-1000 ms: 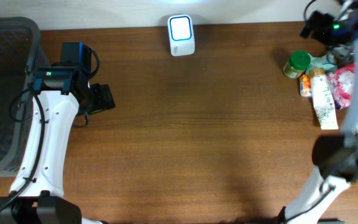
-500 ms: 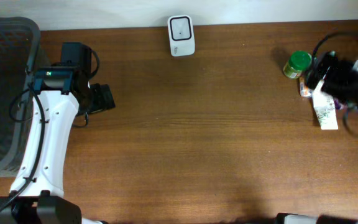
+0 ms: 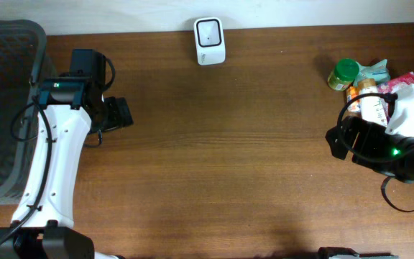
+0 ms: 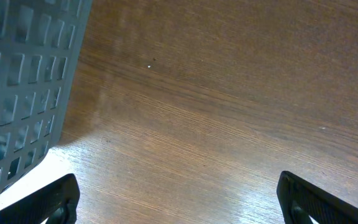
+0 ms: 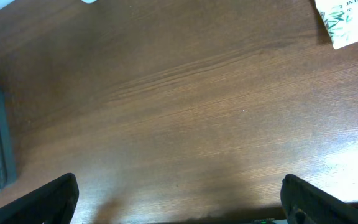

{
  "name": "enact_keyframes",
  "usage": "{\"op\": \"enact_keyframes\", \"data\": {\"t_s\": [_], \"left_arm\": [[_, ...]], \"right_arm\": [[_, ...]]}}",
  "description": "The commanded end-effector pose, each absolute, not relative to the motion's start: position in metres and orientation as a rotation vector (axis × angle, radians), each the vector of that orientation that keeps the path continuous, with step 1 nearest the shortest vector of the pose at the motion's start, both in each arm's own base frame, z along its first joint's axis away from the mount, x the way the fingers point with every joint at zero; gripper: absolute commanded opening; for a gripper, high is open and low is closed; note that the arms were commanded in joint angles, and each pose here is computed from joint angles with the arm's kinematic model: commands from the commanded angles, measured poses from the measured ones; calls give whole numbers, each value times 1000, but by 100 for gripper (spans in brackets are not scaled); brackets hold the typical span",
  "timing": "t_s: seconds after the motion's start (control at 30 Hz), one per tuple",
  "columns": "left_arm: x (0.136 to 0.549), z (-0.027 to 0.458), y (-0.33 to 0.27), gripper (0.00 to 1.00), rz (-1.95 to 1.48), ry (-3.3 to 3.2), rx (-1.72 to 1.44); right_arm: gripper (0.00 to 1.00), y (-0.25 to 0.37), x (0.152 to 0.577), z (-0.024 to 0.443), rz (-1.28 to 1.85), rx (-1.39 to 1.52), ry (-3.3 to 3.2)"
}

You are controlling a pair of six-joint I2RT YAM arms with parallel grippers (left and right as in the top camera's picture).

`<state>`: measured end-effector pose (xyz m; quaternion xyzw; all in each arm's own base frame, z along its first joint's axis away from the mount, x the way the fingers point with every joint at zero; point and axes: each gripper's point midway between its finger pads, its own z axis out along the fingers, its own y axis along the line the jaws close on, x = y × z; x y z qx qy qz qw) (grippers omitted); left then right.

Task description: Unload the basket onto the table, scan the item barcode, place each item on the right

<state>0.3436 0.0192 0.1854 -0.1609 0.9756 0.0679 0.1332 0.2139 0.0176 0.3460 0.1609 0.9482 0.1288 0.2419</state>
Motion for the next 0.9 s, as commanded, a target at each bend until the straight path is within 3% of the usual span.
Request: {"op": "enact_keyframes", "data": {"t_s": [0.0,0.37,0.47,0.87], "left_arm": [[342,190,23,99,208,2810,-481],[342,190,23,99,208,2810,-481],[342,190,23,99,208,2810,-481],[342,190,23,99,208,2810,-481]], "right_arm": [[99,19,213,343,341,407,2611],[99,21,187,331,313,287,2590],[98,20,198,321,275,157,2516],[99,17,215,197,137,-85,2130]]}}
